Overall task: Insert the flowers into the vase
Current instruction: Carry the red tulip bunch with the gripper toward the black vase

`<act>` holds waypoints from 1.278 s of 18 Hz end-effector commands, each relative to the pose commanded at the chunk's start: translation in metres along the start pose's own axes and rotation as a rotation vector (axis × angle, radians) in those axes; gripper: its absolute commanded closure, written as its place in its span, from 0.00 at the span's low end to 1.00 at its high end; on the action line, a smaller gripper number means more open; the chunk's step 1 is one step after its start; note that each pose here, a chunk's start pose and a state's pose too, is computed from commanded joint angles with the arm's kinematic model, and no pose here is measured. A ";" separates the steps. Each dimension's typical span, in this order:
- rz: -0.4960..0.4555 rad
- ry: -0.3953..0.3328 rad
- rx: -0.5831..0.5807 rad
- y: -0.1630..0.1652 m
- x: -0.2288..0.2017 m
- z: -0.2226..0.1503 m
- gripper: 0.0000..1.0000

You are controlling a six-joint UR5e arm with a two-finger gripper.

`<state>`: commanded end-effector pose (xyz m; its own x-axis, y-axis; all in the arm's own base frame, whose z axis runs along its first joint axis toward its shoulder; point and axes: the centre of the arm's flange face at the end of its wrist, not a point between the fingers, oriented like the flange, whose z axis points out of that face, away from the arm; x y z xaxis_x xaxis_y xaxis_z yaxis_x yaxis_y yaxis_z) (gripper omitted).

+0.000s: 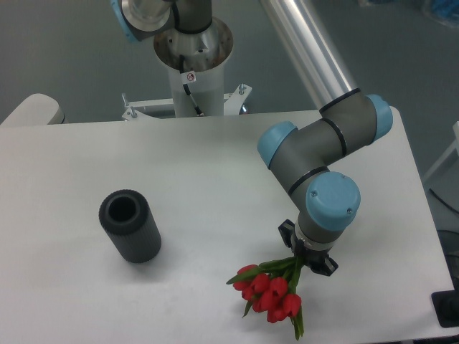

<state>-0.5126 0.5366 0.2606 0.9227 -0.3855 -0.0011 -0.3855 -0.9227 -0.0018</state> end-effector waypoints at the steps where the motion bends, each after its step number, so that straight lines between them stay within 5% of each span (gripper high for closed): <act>1: 0.000 0.001 0.000 -0.001 0.001 0.000 1.00; 16: -0.044 0.008 0.015 -0.044 0.028 -0.002 1.00; 23: -0.086 0.040 0.185 -0.071 0.055 -0.033 1.00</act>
<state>-0.4341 0.5809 0.2939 0.9501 -0.3086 0.0467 -0.2954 -0.9375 -0.1838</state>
